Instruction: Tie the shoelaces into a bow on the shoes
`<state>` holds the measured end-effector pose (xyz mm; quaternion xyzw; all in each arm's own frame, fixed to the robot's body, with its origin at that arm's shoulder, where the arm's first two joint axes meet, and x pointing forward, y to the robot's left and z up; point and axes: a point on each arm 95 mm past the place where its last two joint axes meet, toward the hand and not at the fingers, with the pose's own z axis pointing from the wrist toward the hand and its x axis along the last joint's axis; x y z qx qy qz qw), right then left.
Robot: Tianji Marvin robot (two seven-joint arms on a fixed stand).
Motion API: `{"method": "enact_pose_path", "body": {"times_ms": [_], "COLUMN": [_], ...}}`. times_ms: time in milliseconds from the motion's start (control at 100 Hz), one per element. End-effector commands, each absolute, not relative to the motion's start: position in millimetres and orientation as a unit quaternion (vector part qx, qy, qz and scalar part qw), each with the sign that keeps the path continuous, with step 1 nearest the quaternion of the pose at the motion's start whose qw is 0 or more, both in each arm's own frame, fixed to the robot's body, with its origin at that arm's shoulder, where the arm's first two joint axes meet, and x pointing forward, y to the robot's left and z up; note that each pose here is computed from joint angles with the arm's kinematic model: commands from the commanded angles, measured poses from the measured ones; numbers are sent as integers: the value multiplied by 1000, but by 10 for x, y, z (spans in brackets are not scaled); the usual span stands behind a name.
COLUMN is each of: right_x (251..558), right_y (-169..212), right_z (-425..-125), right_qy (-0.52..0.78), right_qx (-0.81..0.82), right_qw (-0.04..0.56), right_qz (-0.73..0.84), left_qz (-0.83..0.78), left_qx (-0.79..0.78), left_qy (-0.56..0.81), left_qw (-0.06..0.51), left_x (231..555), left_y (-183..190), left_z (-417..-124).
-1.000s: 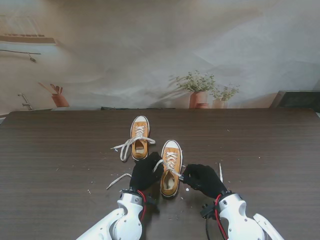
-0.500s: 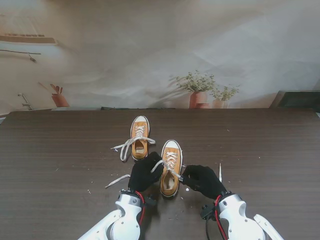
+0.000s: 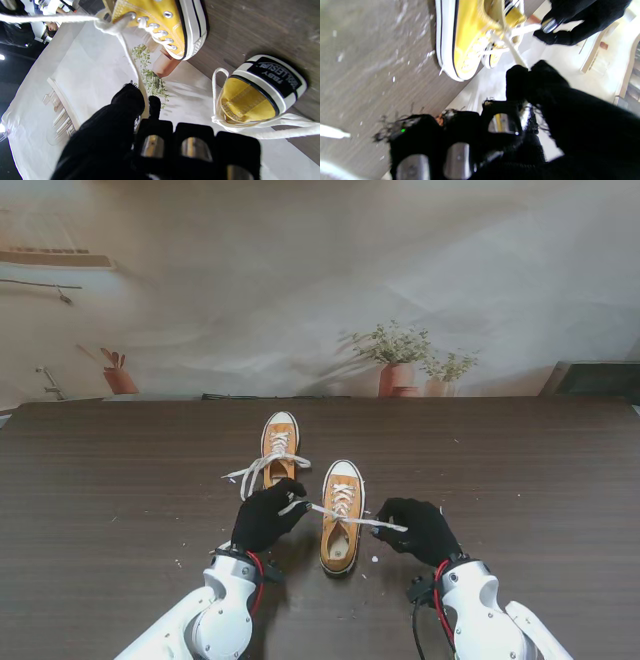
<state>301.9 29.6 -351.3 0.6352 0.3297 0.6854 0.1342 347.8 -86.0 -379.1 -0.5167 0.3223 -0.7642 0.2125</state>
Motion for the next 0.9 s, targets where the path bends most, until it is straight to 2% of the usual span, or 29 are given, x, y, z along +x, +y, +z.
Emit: {"method": "enact_pose_path", "body": {"times_ms": [0,190,330,620,890], "right_x": [3093,3156,3180,3310,3285], "right_y": [219,15,-74,-78,-87], "right_z": [-3463,-3435,-3521,-3760,-3845], "right_qy": [326,323,329,336,353], "right_qx": [634,636,649,674,685], "right_qw": [152,195,201,191,229], "right_qz": [685,673,656,630,595], "left_qz": [-761,-748,-735,-707,-687], "left_qx": [-514,-513,-513,-503,-501], "left_qy": [332,349,365,400,420], "left_qw": [217,235,254,294,317], "left_x": [3513,3522,3515,3425,3278], "left_y": [-838,-817,-779,-660,-521], "left_z": [-3772,-3805,-3853,-3928,-3953]}}
